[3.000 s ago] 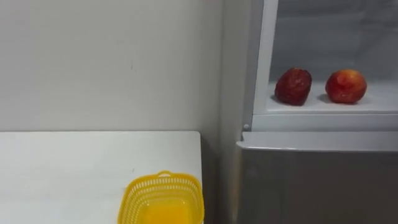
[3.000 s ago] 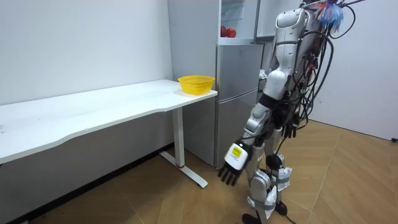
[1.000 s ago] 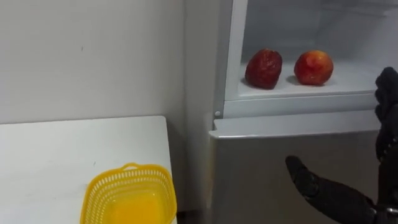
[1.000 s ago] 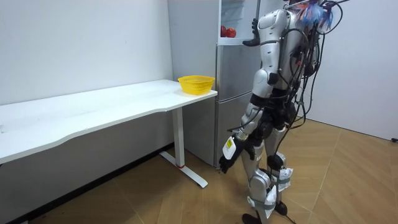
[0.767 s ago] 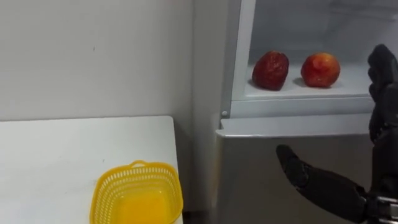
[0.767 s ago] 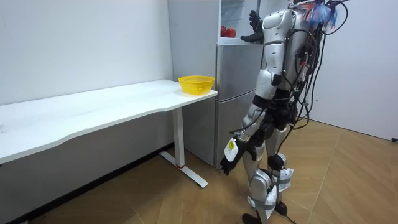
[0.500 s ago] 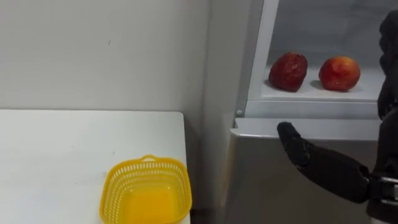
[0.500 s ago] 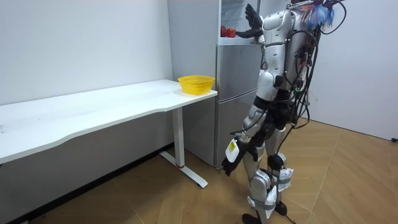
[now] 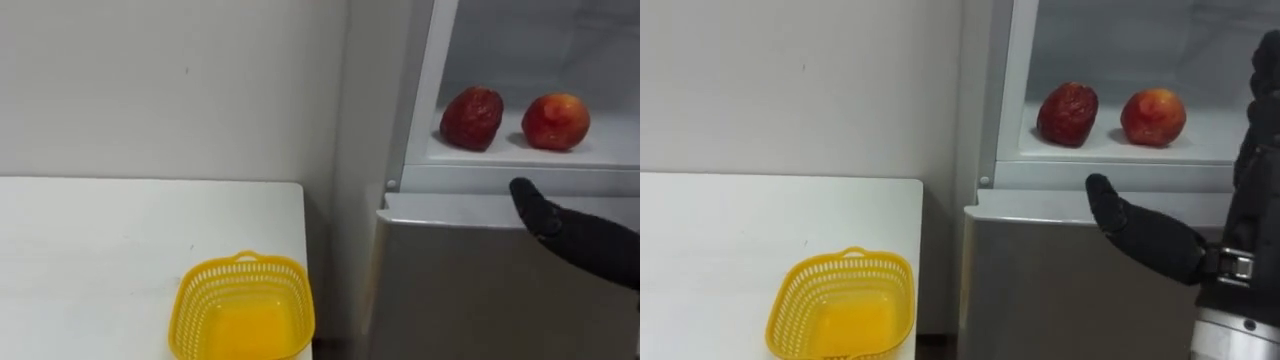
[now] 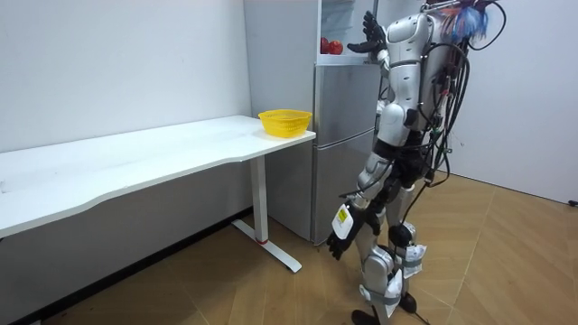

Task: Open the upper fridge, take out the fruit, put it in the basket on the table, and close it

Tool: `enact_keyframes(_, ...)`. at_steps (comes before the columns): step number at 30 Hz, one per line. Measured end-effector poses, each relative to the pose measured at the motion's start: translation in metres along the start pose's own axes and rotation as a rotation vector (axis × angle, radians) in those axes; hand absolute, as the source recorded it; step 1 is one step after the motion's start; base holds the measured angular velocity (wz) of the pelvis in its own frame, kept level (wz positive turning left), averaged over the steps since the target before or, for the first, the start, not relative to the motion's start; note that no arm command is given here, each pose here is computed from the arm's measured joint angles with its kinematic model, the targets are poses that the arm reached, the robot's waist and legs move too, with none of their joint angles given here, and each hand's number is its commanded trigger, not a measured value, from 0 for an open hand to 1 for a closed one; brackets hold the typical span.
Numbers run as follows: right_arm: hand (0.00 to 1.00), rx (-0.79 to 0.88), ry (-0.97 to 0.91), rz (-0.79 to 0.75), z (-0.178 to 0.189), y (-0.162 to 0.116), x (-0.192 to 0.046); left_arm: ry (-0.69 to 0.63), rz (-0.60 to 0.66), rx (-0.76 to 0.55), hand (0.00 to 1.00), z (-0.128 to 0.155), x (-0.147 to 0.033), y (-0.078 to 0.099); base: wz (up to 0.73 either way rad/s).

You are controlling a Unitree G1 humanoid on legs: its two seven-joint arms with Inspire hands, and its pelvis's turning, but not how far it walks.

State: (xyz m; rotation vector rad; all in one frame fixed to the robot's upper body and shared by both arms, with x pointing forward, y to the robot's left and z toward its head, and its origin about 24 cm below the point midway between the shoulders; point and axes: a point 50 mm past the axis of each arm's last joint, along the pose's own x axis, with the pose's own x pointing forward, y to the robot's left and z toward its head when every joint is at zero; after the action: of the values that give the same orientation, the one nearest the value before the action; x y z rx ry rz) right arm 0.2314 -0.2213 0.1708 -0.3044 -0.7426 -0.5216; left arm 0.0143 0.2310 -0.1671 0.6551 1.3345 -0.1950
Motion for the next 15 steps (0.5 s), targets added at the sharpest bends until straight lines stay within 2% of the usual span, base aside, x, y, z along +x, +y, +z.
enact_keyframes(7, 0.0, 0.05, 0.043, -0.032, -0.012, -0.003, 0.018, 0.0, -0.002, -0.007, 0.0, 0.0, 0.001, 0.004, 0.01)
enact_keyframes(15, 0.0, 0.032, 0.062, -0.005, -0.017, 0.0, 0.023, -0.002, -0.011, -0.037, 0.0, 0.0, 0.0, 0.006, 0.0)
